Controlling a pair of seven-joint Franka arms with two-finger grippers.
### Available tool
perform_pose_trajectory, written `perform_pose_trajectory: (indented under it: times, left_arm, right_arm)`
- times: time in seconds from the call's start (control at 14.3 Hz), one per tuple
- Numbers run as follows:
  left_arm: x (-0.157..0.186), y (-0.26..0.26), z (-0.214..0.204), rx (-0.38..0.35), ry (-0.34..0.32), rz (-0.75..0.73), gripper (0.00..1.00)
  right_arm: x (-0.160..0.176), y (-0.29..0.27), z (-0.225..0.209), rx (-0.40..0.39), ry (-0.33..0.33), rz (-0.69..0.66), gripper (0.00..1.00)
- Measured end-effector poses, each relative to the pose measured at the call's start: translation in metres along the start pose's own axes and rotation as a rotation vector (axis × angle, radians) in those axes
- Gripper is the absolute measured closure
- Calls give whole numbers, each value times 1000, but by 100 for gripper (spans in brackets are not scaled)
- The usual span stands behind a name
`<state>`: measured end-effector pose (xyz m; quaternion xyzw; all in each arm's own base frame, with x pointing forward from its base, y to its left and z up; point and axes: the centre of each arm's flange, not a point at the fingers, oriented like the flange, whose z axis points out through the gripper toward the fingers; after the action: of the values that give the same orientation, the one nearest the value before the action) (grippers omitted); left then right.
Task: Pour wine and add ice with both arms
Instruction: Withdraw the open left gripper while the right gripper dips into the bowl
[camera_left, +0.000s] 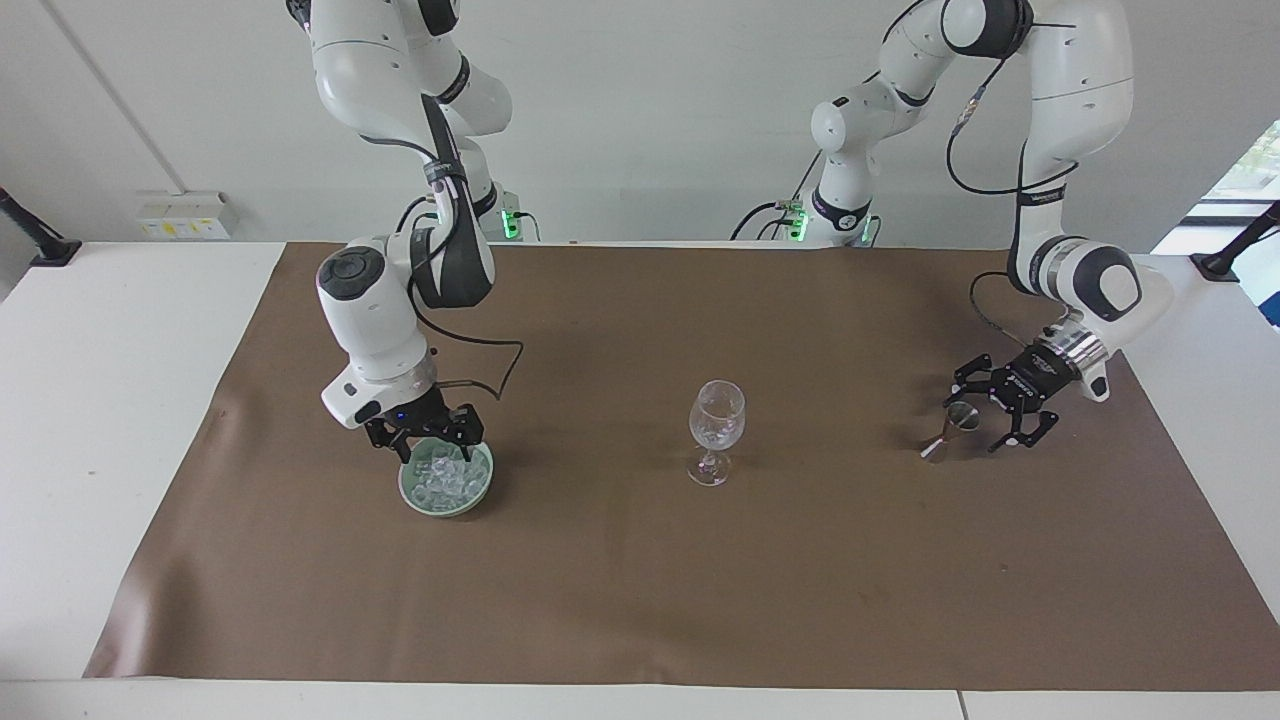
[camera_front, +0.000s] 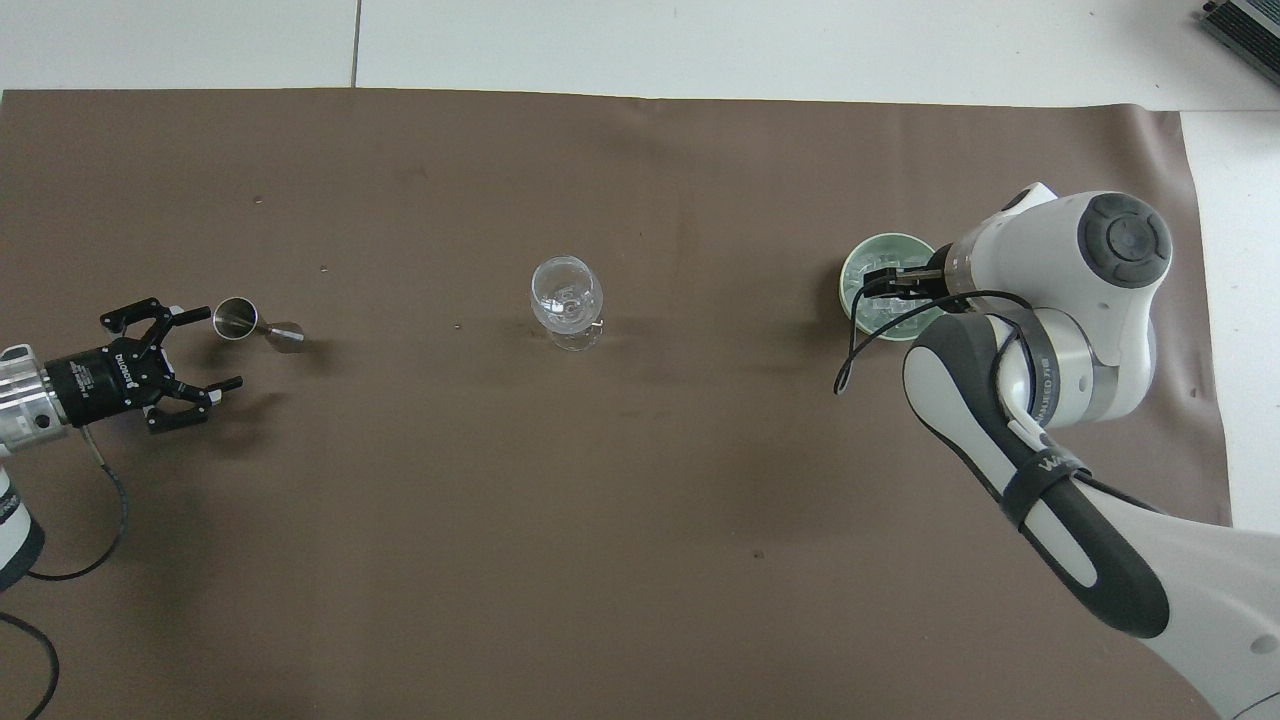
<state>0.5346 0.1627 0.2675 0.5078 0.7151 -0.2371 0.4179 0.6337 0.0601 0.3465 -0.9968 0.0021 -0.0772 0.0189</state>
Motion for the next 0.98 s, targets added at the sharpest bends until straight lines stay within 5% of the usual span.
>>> perform_pose_trajectory:
  times: [0.49,0.98]
  left_arm:
    - [-76,30,-69,136,229,303,0]
    - [-158,46,-100,240,412,619,0]
  right_arm:
    - [7,0,11,6,18,1,33]
    - [7,-6,12,8,17,4,33]
